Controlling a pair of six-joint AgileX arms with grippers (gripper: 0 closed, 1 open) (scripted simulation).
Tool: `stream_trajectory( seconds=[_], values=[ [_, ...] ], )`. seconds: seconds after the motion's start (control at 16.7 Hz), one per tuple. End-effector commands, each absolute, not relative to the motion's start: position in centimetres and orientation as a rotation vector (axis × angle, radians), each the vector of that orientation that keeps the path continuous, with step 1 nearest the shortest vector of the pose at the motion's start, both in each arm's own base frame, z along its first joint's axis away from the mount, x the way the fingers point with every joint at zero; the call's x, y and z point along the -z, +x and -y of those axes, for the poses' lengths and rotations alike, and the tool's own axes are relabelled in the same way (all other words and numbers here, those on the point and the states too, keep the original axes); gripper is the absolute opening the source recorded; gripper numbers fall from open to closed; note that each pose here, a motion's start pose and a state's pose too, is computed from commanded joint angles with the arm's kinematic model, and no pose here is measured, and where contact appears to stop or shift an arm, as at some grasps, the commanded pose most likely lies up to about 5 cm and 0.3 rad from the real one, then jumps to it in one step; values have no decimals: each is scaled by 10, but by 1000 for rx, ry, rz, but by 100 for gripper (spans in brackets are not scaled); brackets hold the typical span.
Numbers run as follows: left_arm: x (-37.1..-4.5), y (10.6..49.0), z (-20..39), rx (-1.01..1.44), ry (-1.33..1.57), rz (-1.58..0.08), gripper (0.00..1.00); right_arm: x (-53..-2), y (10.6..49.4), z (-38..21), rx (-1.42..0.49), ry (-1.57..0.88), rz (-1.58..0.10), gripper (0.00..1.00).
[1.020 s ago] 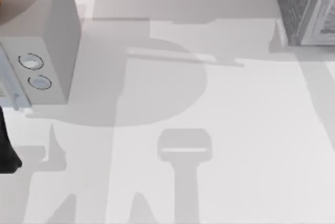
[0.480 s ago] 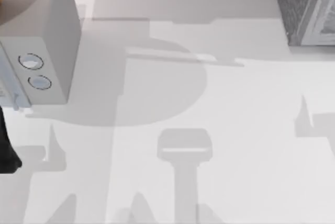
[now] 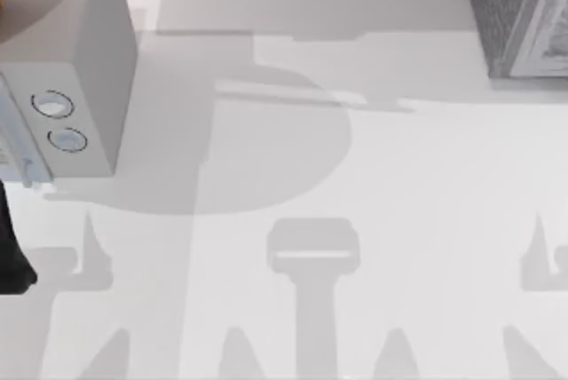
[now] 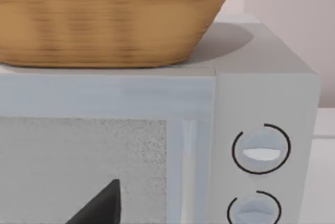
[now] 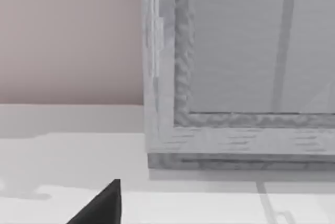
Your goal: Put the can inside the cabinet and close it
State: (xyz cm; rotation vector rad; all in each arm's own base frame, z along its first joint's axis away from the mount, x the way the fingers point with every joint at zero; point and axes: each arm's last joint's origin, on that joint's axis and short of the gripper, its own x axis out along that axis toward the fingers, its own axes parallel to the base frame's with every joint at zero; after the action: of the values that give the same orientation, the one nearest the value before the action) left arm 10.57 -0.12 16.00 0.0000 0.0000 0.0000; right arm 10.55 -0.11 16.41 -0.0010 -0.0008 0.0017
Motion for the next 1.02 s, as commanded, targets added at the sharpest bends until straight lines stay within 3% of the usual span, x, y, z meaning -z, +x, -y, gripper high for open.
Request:
stream_trajectory(
  seconds=[0.6, 1.02],
  values=[
    [-160, 106, 1, 0, 0, 0, 100, -166, 109, 4, -4, -1, 4, 100],
    [-160, 106, 1, 0, 0, 0, 100, -191, 138, 39, 2, 0, -4, 100]
  ],
)
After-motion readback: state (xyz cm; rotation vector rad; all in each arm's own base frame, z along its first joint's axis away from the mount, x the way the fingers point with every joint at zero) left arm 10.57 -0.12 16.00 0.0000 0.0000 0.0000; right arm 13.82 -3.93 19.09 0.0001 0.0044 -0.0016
